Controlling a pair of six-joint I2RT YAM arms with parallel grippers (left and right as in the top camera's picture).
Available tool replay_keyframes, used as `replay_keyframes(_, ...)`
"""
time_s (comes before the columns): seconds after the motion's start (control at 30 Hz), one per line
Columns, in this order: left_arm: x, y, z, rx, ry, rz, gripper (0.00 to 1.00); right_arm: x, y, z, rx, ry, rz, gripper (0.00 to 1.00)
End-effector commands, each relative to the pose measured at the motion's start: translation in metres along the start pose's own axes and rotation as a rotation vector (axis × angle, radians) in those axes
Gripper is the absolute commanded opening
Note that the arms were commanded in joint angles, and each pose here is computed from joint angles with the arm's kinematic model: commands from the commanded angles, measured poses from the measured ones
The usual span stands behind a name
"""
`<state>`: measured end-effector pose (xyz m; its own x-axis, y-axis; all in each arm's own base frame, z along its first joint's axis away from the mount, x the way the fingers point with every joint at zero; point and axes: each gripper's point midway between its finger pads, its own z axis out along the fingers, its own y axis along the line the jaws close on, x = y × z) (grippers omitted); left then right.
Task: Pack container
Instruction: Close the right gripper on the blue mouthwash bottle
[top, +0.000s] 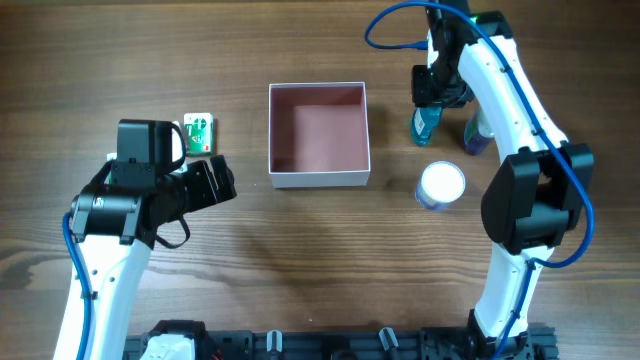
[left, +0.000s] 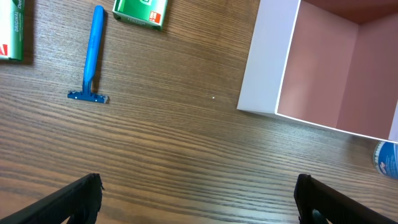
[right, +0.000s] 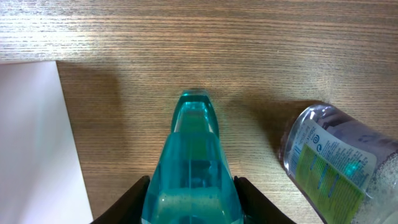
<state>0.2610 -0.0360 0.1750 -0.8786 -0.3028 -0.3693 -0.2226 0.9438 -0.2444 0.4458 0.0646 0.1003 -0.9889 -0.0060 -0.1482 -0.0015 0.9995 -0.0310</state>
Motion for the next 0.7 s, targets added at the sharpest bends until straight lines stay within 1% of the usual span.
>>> replay_keyframes(0.0, -0.0058, 0.0001, -0.0048, -0.002, -0.02, -0.02, 1.0, -0.0034, -0.0012, 0.0029, 0.013, -0.001, 0.003, 0.39)
replay_keyframes(0.07, -0.0058, 0.0, -0.0048, -0.002, -0.02, -0.02, 1.0, -0.0034, -0.0011, 0.0029, 0.012, -0.001, 0.003, 0.35)
replay_keyframes(0.17, -0.0058, 0.0001, -0.0048, -0.002, -0.02, -0.02, 1.0, -0.0031, -0.0013, 0.0029, 0.013, 0.0, 0.003, 0.34)
replay_keyframes(0.37, -0.0058, 0.0001, -0.0048, -0.002, -0.02, -0.02, 1.0, -0.003, -0.0013, 0.0029, 0.013, 0.0, 0.003, 0.27)
replay_keyframes(0.57, -0.0058, 0.0001, -0.0048, -0.002, -0.02, -0.02, 1.0, -0.0031, -0.0013, 0.0029, 0.013, 0.0, 0.003, 0.12)
replay_keyframes(0.63, -0.0058, 0.0001, -0.0048, -0.002, -0.02, -0.02, 1.0, -0.003, -0.0013, 0.0029, 0.013, 0.0, 0.003, 0.04)
replay_keyframes(0.67, -0.0058, 0.0001, -0.0048, -0.002, -0.02, -0.02, 1.0, -0.0031, -0.0013, 0.0029, 0.013, 0.0, 0.003, 0.04)
